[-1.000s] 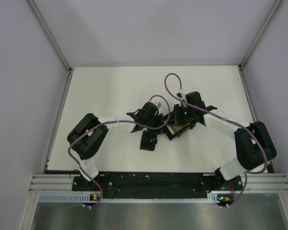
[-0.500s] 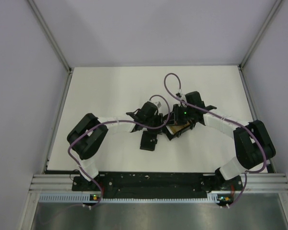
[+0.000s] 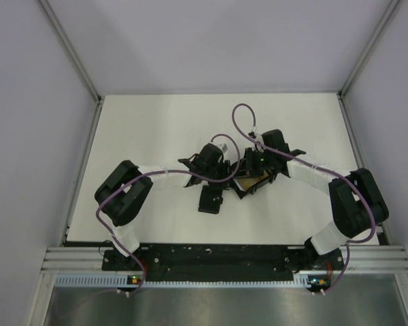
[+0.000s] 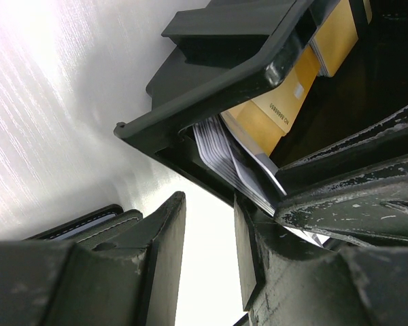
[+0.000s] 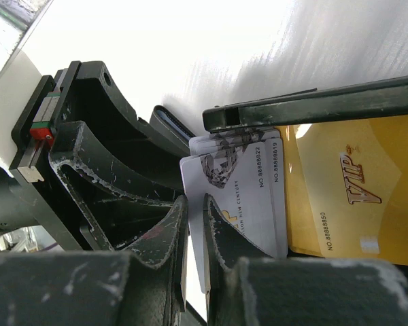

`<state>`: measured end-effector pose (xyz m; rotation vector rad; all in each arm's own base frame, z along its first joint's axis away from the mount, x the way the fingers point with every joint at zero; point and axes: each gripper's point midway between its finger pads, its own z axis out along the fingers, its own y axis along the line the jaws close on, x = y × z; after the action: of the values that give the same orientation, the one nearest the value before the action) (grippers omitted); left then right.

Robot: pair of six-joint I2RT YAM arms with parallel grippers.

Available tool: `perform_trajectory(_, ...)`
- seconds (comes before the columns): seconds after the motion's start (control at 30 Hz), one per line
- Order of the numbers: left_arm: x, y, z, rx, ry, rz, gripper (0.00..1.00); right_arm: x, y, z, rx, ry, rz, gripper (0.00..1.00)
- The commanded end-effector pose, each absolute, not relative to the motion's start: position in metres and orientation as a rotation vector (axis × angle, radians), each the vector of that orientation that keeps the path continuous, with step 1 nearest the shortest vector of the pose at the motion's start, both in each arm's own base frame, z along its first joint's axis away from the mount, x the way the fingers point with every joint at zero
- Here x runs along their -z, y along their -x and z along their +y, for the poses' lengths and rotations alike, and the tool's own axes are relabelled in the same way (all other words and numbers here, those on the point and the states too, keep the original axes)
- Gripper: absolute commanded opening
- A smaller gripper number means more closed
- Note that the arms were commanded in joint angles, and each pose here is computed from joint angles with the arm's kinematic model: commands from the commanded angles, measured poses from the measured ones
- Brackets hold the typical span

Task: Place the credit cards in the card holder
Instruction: Pick up the credit card from the storage box.

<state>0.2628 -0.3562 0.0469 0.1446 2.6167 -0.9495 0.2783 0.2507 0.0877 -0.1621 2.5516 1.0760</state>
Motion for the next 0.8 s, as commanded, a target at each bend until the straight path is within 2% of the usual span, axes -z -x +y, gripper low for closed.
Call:
perform_trajectory(0.0,-0.077,-0.285,-0.368,1.003,-0.127,2.476,0.39,-0.095,-0.264,0.266,-1.219,0.185,2.578,0.02)
perform_trajectory(0.33,-0.079,-0.286,-0.366,1.003,-0.123,2.470,0.39,-0.099,-0.282,0.249,-1.056,0.117,2.540,0.00)
perform_trajectory(0.77,-0.080,-0.285,-0.365,1.004,-0.123,2.468,0.39,-0.116,-0.285,0.252,-1.115,0.101,2.493,0.00)
